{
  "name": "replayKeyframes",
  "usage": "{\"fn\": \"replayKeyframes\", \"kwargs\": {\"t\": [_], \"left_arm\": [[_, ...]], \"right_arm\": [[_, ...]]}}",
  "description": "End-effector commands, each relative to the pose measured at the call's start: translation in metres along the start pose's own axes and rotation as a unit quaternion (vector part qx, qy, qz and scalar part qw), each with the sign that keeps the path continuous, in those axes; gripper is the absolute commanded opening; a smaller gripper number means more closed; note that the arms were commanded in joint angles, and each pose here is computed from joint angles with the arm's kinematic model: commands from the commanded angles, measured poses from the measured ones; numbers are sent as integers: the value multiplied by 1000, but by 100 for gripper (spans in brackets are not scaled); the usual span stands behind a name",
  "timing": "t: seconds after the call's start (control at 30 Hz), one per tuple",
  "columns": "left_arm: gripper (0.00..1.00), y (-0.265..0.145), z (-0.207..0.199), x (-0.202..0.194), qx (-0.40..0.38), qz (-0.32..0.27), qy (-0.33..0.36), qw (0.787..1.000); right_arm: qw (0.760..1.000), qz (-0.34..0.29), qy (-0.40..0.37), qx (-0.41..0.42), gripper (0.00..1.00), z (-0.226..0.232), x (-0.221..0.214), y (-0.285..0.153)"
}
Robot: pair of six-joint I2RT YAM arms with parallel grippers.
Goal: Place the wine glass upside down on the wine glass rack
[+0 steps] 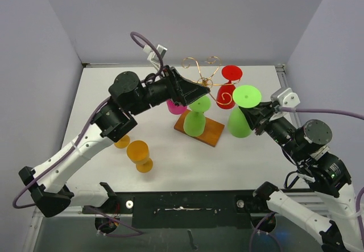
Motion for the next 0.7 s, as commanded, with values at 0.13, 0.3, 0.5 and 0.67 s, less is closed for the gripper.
{"fn": "replayKeyframes", "kwargs": {"t": [0.13, 0.3, 0.5, 0.67], "left_arm": [[48, 40, -10, 1, -78, 8, -65, 995], [51, 59, -7, -14, -72, 36, -84, 993], [52, 70, -7, -19, -73, 50, -93, 992], [46, 72, -8, -28, -80, 61, -119, 988]], "right_arm": [[999, -44, -25, -8, 0, -6, -25, 0], [997, -69, -19, 2, 0, -6, -33, -1], [996, -90, -13, 21, 0, -2, -31, -1], [995, -93, -14, 21, 0, -2, -33, 4]]}}
Point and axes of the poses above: each gripper's point midway between its finger pads, its own y axis out along the fingers, its own z axis along the line the jaws close on, x = y × z, the point moved 10 cm from there along -y, back along the fingers, and after that the axes turned 13 degrees about y, right-handed, at the moved point
